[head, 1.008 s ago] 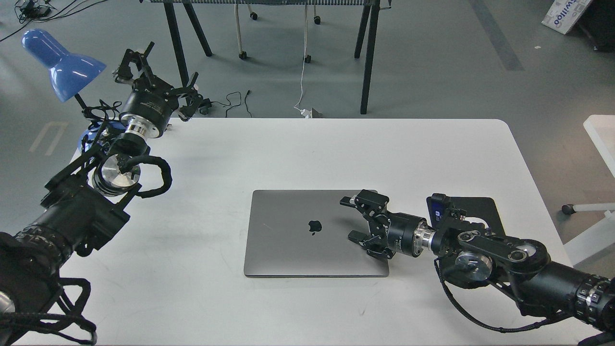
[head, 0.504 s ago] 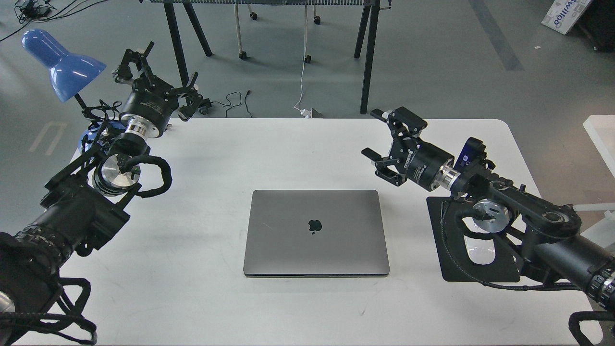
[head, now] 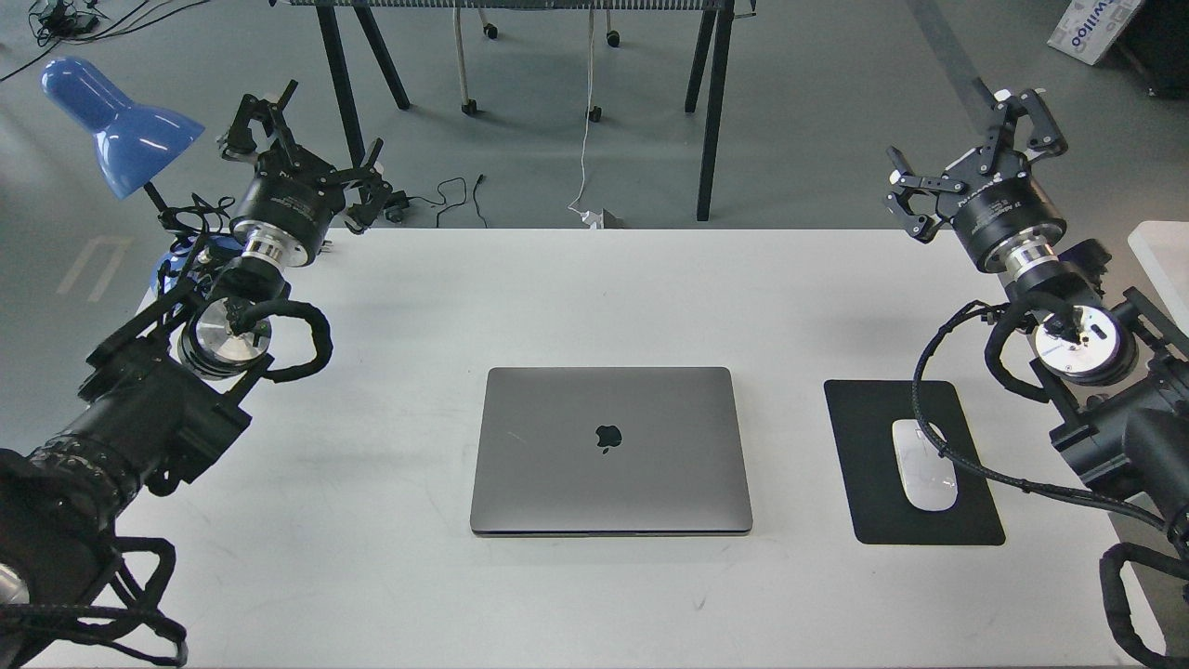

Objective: Close notebook with right arm

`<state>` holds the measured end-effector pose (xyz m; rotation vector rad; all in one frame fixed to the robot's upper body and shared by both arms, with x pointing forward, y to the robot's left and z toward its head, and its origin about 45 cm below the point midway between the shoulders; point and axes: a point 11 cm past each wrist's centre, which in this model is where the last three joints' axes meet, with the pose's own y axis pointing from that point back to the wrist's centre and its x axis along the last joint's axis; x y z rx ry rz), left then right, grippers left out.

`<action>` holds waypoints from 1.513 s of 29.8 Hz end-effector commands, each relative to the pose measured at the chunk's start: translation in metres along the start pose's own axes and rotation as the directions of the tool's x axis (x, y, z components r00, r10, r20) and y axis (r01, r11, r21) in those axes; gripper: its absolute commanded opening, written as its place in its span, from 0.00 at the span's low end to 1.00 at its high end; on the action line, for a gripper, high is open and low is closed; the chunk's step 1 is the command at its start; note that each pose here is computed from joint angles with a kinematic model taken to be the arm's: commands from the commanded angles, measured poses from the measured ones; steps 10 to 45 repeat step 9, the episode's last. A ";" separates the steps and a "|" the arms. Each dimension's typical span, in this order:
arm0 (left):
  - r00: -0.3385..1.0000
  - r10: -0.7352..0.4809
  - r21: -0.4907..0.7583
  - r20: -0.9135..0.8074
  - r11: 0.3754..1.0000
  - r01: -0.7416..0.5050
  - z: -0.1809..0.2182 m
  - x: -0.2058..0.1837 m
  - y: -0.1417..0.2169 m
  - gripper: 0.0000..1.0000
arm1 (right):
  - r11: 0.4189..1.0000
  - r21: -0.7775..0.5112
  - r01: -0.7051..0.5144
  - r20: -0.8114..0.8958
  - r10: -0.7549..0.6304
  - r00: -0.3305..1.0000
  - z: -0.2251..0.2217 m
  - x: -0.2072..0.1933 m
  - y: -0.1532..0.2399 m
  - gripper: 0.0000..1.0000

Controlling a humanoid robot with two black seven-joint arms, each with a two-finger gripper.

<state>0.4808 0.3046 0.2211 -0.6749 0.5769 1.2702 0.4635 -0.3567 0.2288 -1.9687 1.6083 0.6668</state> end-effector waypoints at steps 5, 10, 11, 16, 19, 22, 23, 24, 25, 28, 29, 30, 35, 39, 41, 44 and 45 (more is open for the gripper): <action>1.000 0.000 0.000 0.000 1.000 0.000 0.000 0.000 0.000 1.00 | 1.000 0.018 -0.025 0.031 0.024 0.999 0.001 0.008 0.004 1.00; 1.000 0.000 0.000 0.000 1.000 0.000 0.000 0.000 0.000 1.00 | 0.999 0.017 -0.028 0.027 0.027 0.999 0.001 0.008 0.005 1.00; 1.000 0.000 0.000 0.000 1.000 0.000 0.000 0.000 0.000 1.00 | 0.999 0.017 -0.028 0.027 0.027 0.999 0.001 0.008 0.005 1.00; 1.000 0.000 0.000 0.000 1.000 0.000 0.000 0.000 0.000 1.00 | 0.999 0.017 -0.028 0.027 0.027 0.999 0.001 0.008 0.005 1.00; 1.000 0.000 0.000 0.000 1.000 0.000 0.000 0.000 0.000 1.00 | 0.999 0.017 -0.028 0.027 0.027 0.999 0.001 0.008 0.005 1.00; 1.000 0.000 0.000 0.000 1.000 0.000 0.000 0.000 0.000 1.00 | 0.999 0.017 -0.028 0.027 0.027 0.999 0.001 0.008 0.005 1.00; 1.000 0.000 0.000 0.000 1.000 0.000 0.000 0.000 0.000 1.00 | 0.999 0.017 -0.028 0.027 0.027 0.999 0.001 0.008 0.005 1.00; 1.000 0.000 0.000 0.000 1.000 0.000 0.000 0.000 0.000 1.00 | 0.999 0.017 -0.028 0.027 0.027 0.999 0.001 0.008 0.005 1.00; 1.000 0.000 0.000 0.000 1.000 0.000 0.000 0.000 0.000 1.00 | 0.999 0.017 -0.028 0.027 0.027 0.999 0.001 0.008 0.005 1.00; 1.000 0.000 0.000 0.000 1.000 0.000 0.000 0.000 0.000 1.00 | 0.999 0.017 -0.028 0.027 0.027 0.999 0.001 0.008 0.005 1.00; 1.000 0.000 0.000 0.000 1.000 0.000 0.000 0.000 0.000 1.00 | 0.999 0.017 -0.028 0.027 0.027 0.999 0.001 0.008 0.005 1.00; 1.000 0.000 0.000 0.000 1.000 0.000 0.000 0.000 0.000 1.00 | 0.999 0.017 -0.028 0.027 0.027 0.999 0.001 0.008 0.005 1.00; 1.000 0.000 0.000 0.000 1.000 0.000 0.000 0.000 0.000 1.00 | 0.999 0.017 -0.028 0.027 0.027 0.999 0.001 0.008 0.005 1.00; 1.000 0.000 0.000 0.000 1.000 0.000 0.000 0.000 0.000 1.00 | 0.999 0.017 -0.028 0.027 0.027 0.999 0.001 0.008 0.005 1.00; 1.000 0.000 0.000 0.000 1.000 0.000 0.000 0.000 0.000 1.00 | 0.999 0.017 -0.028 0.027 0.027 0.999 0.001 0.008 0.005 1.00; 1.000 0.000 0.000 0.000 1.000 0.000 0.000 0.000 0.000 1.00 | 0.999 0.017 -0.028 0.027 0.027 0.999 0.001 0.008 0.005 1.00; 1.000 0.000 0.000 0.000 1.000 0.000 0.000 0.000 0.000 1.00 | 0.999 0.017 -0.028 0.027 0.027 0.999 0.001 0.008 0.005 1.00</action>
